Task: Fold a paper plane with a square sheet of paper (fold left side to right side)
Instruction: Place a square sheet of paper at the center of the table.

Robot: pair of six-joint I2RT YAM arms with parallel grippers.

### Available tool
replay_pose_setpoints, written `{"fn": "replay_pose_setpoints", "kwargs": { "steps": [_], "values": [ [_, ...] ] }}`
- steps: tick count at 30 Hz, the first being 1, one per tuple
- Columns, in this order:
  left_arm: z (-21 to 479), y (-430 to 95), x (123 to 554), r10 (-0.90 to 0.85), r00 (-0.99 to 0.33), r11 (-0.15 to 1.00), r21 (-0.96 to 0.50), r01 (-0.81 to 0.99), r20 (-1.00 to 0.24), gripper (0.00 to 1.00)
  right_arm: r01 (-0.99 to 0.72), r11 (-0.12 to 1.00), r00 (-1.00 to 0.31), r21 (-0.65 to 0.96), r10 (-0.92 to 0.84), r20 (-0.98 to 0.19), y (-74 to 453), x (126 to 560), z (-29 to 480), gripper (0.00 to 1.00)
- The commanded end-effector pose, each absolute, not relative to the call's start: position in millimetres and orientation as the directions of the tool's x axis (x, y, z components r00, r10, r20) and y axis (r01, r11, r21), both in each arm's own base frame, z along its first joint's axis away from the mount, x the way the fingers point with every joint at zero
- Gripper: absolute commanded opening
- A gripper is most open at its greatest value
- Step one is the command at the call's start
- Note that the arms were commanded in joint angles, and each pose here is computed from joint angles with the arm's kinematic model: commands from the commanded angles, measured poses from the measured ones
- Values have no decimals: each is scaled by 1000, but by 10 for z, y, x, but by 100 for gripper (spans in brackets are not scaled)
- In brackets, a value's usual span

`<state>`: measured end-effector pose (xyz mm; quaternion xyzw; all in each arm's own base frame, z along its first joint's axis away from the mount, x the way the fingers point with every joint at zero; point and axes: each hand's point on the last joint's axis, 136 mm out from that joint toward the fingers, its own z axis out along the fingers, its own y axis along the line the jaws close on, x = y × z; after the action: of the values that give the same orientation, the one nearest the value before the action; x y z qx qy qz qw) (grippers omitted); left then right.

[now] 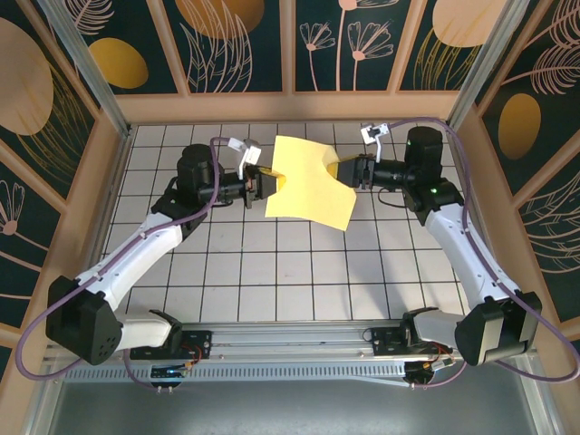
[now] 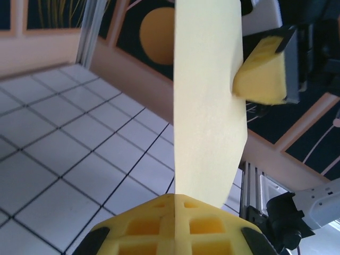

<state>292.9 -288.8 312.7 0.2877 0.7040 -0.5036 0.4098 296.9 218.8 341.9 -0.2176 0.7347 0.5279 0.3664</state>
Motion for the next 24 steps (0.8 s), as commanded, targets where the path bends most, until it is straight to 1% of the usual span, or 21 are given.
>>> {"fn": "replay_pose_setpoints", "kwargs": {
  "steps": [1, 5, 7, 10, 13, 16, 19, 24],
  "values": [
    [2604, -2853, 3046, -11, -652, 428, -593, 682, -758, 0, -643, 524, -600, 559, 110, -793, 1981, 3243, 3309, 58],
    [2041, -2807, 3064, -32, -767, 487, -680, 548, -641, 0, -540, 643, -608, 542, 147, -780, 1810, 3427, 3061, 70],
    [1818, -2771, 3070, -47, -802, 518, -701, 490, -595, 0, -491, 677, -623, 548, 166, -764, 1752, 3484, 2919, 73],
    [1518, -2700, 3102, -76, -839, 575, -711, 404, -538, 0, -414, 712, -651, 567, 204, -732, 1677, 3557, 2691, 76],
    [1226, -2631, 3149, -109, -871, 630, -711, 312, -479, 0, -355, 706, -691, 613, 244, -681, 1676, 3582, 2445, 76],
    [934, -2534, 3178, -137, -896, 694, -687, 217, -421, 0, -314, 657, -745, 685, 277, -607, 1768, 3549, 2186, 68],
    [722, -2451, 3177, -141, -912, 743, -650, 159, -384, 0, -273, 623, -804, 733, 271, -530, 1906, 3482, 1887, 53],
    [499, -2401, 3130, -125, -938, 779, -617, 110, -324, 0, -230, 609, -872, 759, 217, -439, 2194, 3383, 1448, 33]
  ]
}}
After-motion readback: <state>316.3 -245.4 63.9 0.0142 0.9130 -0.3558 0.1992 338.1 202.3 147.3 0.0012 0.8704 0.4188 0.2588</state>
